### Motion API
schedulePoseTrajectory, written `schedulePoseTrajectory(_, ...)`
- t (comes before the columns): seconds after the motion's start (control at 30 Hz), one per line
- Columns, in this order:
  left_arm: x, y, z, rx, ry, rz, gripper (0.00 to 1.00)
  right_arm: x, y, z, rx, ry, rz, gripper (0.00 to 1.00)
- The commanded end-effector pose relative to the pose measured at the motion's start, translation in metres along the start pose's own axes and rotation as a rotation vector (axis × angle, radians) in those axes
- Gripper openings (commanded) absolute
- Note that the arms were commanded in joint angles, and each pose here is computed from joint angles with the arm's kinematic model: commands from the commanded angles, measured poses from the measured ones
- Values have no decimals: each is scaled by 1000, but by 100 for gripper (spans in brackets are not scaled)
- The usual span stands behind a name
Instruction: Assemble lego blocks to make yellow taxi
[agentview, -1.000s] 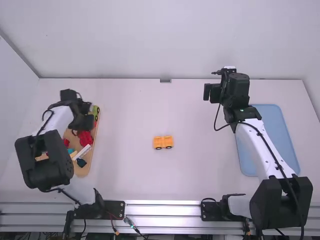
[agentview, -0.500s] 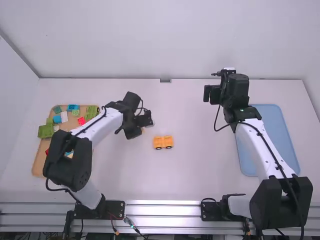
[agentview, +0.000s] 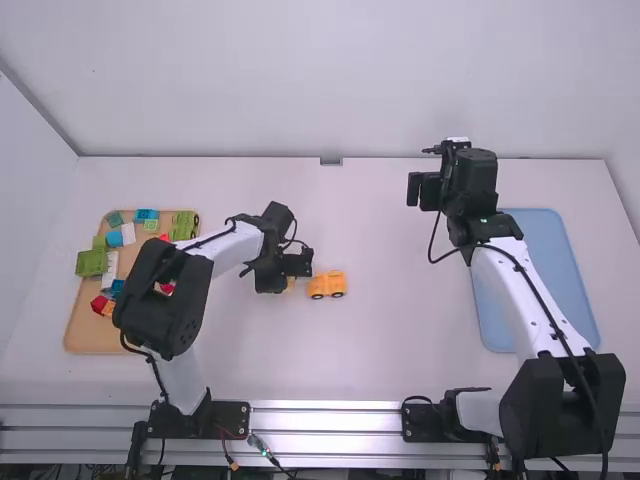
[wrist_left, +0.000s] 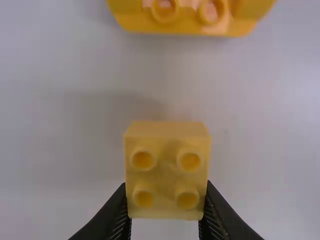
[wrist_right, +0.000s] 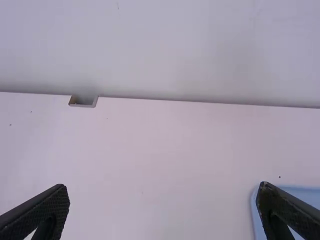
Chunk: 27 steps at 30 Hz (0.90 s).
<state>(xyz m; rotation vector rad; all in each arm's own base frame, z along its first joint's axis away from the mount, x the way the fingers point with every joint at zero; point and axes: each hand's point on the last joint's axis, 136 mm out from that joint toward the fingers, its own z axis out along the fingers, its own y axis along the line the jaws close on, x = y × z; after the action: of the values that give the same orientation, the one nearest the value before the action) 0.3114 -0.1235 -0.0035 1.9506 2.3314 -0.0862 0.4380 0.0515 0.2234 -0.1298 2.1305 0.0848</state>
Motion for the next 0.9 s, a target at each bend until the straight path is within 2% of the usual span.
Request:
schedulePoseTrajectory(0.0, -1, -12, 9, 34, -29, 31, 10, -16, 1, -1, 0, -30, 3, 99)
schedulePoseTrajectory(0.2, 13, -19, 26, 11, 3, 175, 8, -18, 1, -1, 0, -39, 3, 99)
schedulePoseTrajectory(0.27, 14, -19, 28, 6, 5, 191, 17, -18, 0, -1, 1, -41, 3, 99)
schedulePoseTrajectory(0.3, 14, -19, 29, -1, 3, 193, 56, -19, 1, -2, 1, -44, 3, 99)
schedulePoseTrajectory(0.33, 13, -15, 30, -21, 5, 192, 99, -20, 1, -2, 0, -50, 3, 99)
schedulePoseTrajectory(0.47, 10, -11, 27, -29, -6, 200, 99, -23, 1, -2, -1, -59, 3, 99)
schedulePoseTrajectory(0.57, 3, -26, 12, 76, -76, 300, 99, -24, 1, -2, 0, -63, 3, 99)
schedulePoseTrajectory(0.6, -2, -34, -1, 132, -145, 335, 99, -23, 1, -2, 1, -62, 3, 99)
schedulePoseTrajectory(0.63, -2, -34, -1, 132, -145, 335, 99, -23, 1, -2, 1, -62, 3, 99)
schedulePoseTrajectory(0.7, -14, -32, -19, 157, -298, 363, 99, -23, 1, -2, -1, -59, 2, 99)
schedulePoseTrajectory(0.73, -22, -27, -28, 147, -411, 368, 99, -22, 1, -2, 0, -56, 3, 99)
schedulePoseTrajectory(0.8, -27, -23, -35, 134, -506, 368, 99, -21, 1, -2, 0, -53, 3, 99)
schedulePoseTrajectory(0.87, -31, -13, -41, 95, -651, 322, 99, -20, 1, -2, -1, -47, 2, 99)
